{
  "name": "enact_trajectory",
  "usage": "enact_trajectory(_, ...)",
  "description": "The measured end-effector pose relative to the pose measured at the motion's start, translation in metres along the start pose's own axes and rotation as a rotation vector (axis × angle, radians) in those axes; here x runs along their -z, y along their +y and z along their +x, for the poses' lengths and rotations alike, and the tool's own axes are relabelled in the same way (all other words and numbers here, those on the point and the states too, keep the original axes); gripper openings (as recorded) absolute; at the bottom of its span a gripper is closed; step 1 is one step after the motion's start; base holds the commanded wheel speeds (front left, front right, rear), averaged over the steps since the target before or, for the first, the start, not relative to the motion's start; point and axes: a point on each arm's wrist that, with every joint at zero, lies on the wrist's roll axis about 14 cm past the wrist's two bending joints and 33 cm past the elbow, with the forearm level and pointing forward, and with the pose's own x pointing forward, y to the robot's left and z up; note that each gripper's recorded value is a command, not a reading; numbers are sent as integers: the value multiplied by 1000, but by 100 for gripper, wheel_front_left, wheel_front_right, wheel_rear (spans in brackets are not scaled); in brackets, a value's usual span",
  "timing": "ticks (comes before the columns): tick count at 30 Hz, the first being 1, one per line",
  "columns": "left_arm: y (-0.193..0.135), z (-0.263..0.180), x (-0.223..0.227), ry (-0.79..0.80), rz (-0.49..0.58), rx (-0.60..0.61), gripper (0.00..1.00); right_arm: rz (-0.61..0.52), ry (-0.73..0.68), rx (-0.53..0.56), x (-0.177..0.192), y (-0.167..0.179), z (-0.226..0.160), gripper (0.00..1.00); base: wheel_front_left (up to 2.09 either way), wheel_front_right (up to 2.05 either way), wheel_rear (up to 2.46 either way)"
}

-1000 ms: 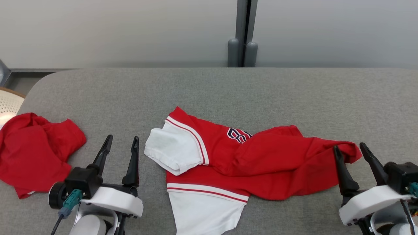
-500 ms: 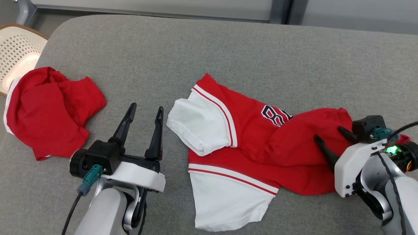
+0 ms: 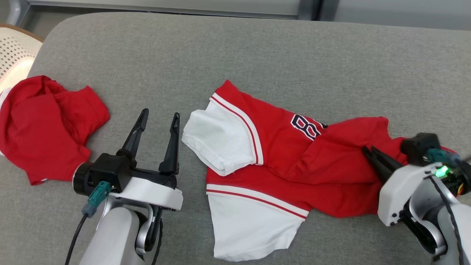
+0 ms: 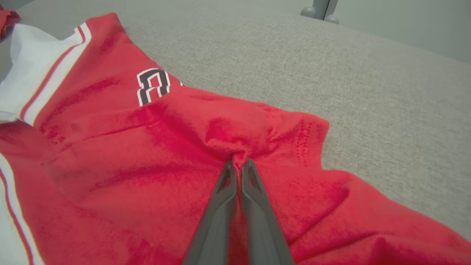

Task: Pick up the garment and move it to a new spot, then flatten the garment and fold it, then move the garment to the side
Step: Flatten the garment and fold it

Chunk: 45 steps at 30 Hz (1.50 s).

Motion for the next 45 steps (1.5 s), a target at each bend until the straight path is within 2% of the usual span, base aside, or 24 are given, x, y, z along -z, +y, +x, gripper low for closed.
enact_trajectory(4,-3,5,-3,-12,-2,9,100,23,-112,53,-9,-5,-19,0,0,0,0)
enact_trajectory(7,-6,8,-4,-18,3,18,100,43,-124,100,6,-4,-36,0,0,0,0)
enact_trajectory(12,-10,9,-4,-20,4,29,100,138,-134,144,34,14,-53,0,0,0,0)
enact_trajectory(13,-9,9,-4,-21,3,28,100,154,-135,149,40,19,-55,21,0,0,0)
enact_trajectory(14,-9,9,-4,-20,3,27,100,170,-129,150,47,24,-56,51,0,0,0)
enact_trajectory(15,-9,8,-4,-21,2,26,100,191,-119,148,54,30,-56,96,0,0,0)
enact_trajectory(16,-8,8,-4,-20,2,24,100,206,-115,145,60,34,-56,100,0,0,0)
enact_trajectory(21,-6,5,0,-10,1,9,100,250,-184,144,58,42,-56,100,0,0,0)
enact_trajectory(28,-1,3,-2,-16,7,-14,100,264,-448,167,-3,30,-72,100,0,0,0)
enact_trajectory(33,1,-4,-5,-22,8,-27,100,227,-552,223,-30,10,-95,100,0,0,0)
enact_trajectory(39,0,-21,-7,-20,19,-24,100,175,-602,321,-45,-22,-125,100,0,0,0)
enact_trajectory(45,-2,-35,-8,-16,27,-16,100,176,-611,362,-46,-30,-144,100,0,0,0)
